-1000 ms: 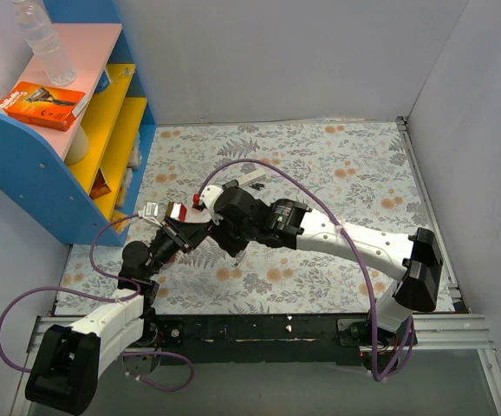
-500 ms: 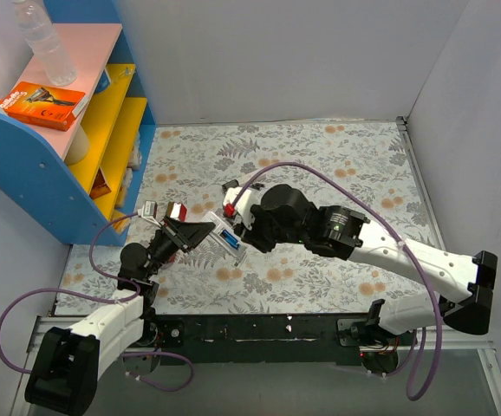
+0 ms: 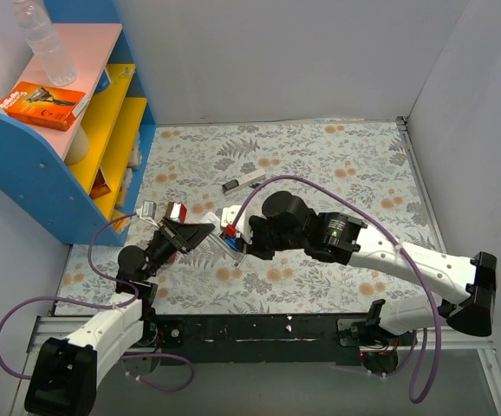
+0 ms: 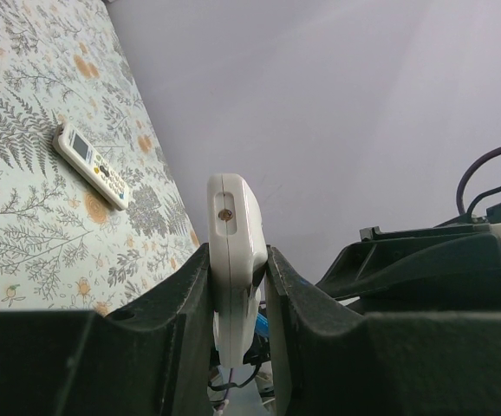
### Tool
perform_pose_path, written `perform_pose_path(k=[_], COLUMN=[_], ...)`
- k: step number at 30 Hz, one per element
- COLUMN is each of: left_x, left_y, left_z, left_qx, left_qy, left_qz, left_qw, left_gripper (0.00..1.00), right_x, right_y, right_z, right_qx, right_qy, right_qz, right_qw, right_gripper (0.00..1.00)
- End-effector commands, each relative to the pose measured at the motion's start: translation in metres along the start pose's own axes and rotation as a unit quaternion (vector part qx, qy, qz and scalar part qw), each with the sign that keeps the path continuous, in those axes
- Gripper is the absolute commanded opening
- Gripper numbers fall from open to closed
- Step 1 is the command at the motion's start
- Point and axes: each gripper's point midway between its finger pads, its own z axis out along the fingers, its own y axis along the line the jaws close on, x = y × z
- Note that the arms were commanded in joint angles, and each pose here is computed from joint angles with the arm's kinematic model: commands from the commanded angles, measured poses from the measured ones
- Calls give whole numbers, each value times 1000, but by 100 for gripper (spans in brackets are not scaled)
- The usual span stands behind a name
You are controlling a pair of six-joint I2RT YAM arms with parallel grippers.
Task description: Load the batteries into the remote control
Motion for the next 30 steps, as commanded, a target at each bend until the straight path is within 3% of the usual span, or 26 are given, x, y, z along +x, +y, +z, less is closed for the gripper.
perform_pose_path(k=[1,30], left_x=[20,19], left_y=[22,12], left_z=[-19,-18], left_qx=[-35,-19], left_qy=[11,15], left_qz=[-142,-146], left_qw=[989,989], left_gripper=[0,0], right_x=[-7,12], right_y=[-2,2], right_z=[9,34], right_qx=[-2,-25], right_qy=[-18,4], right_qz=[-16,-13], right_qw=[1000,1000], right_gripper=[29,16])
